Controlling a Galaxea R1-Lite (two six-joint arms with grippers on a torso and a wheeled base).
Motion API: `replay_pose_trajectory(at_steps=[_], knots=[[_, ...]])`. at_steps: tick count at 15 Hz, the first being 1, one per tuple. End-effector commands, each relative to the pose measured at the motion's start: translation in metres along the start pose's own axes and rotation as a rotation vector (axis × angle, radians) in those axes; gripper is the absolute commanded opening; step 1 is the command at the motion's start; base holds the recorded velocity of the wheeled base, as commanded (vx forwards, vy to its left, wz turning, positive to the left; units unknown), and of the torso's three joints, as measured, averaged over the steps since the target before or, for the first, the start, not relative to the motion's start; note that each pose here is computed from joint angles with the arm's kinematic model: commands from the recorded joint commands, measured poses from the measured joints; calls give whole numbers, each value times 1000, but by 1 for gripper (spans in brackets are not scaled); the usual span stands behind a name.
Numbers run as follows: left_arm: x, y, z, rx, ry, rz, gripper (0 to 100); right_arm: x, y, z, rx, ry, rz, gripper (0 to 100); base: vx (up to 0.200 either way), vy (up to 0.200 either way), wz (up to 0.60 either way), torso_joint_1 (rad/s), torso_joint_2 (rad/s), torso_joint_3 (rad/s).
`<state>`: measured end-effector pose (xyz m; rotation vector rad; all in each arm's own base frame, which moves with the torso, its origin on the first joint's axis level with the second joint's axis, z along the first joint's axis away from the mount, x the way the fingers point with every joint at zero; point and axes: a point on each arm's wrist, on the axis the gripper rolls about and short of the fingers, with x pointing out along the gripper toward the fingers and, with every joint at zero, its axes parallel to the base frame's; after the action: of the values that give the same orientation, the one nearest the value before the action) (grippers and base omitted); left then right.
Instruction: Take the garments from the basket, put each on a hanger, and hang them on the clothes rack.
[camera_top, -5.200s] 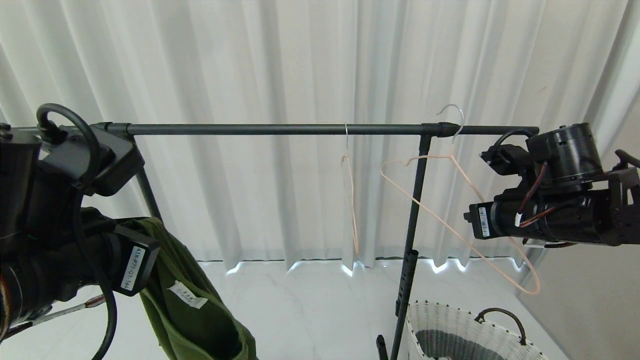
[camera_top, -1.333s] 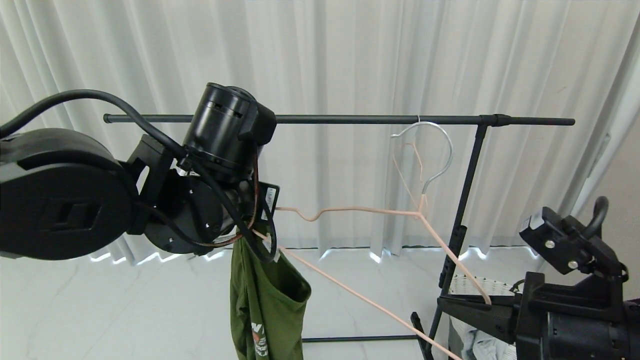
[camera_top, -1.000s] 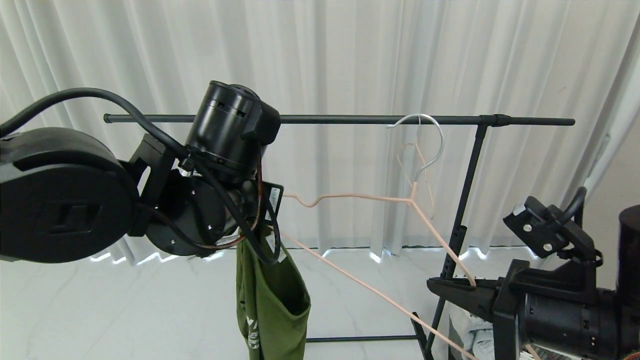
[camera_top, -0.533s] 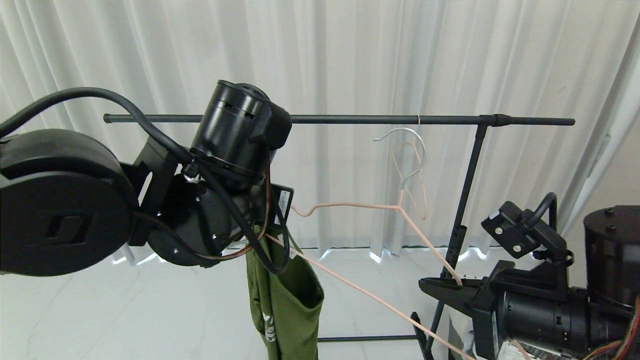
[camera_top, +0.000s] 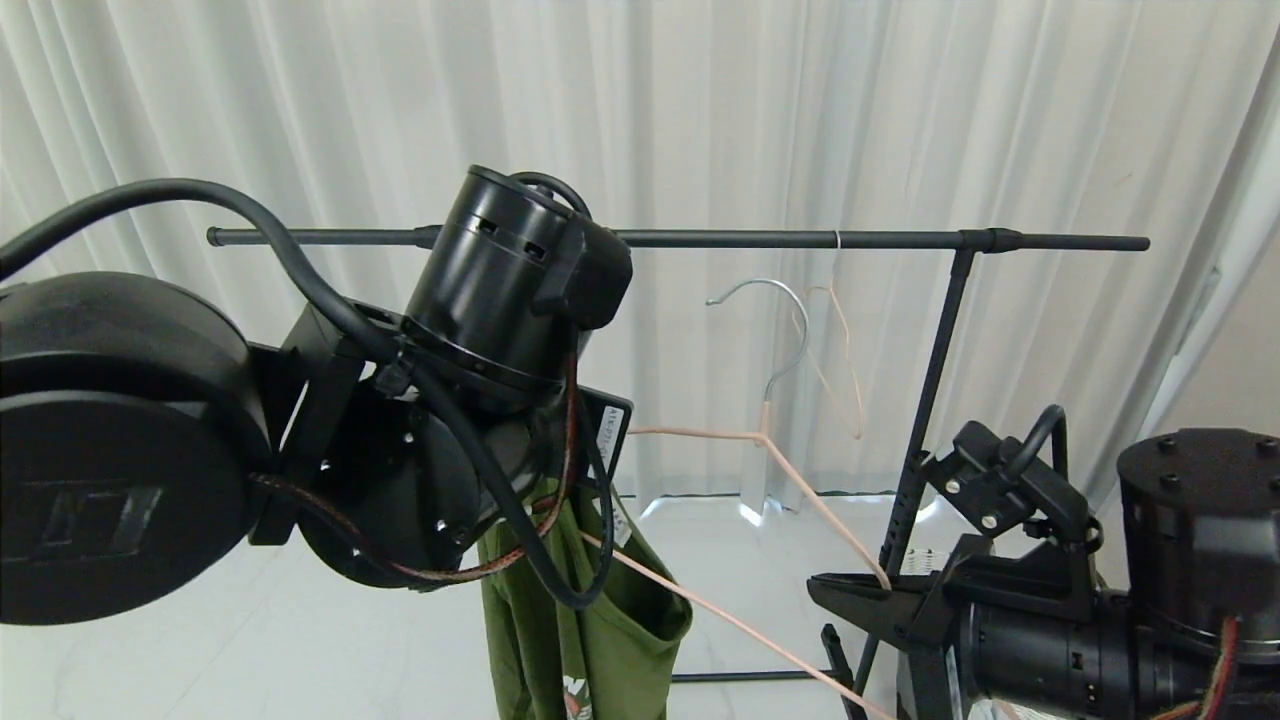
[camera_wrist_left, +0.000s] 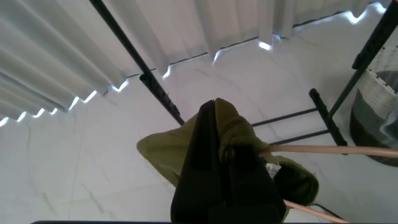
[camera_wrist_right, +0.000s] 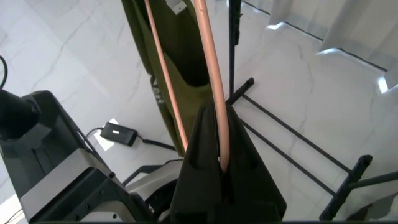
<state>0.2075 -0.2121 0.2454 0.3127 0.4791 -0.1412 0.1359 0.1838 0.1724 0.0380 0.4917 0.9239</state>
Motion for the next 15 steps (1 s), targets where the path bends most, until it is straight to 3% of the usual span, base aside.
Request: replay_pose_trajectory(at_steps=[1,8,15], knots=[[-4,-2,1,0,-11,-13,0,9,-1,-4,1,20,-1,0,0,0,0,0,0,0],[-23,-15,5,-60,-50,-82,0,33,3,-8,-3,14,23,0,0,0,0,0,0,0],[-35,-25,9,-80,-71,-154,0,53,8,-2,-6,6,39,0,0,0,0,0,0,0]])
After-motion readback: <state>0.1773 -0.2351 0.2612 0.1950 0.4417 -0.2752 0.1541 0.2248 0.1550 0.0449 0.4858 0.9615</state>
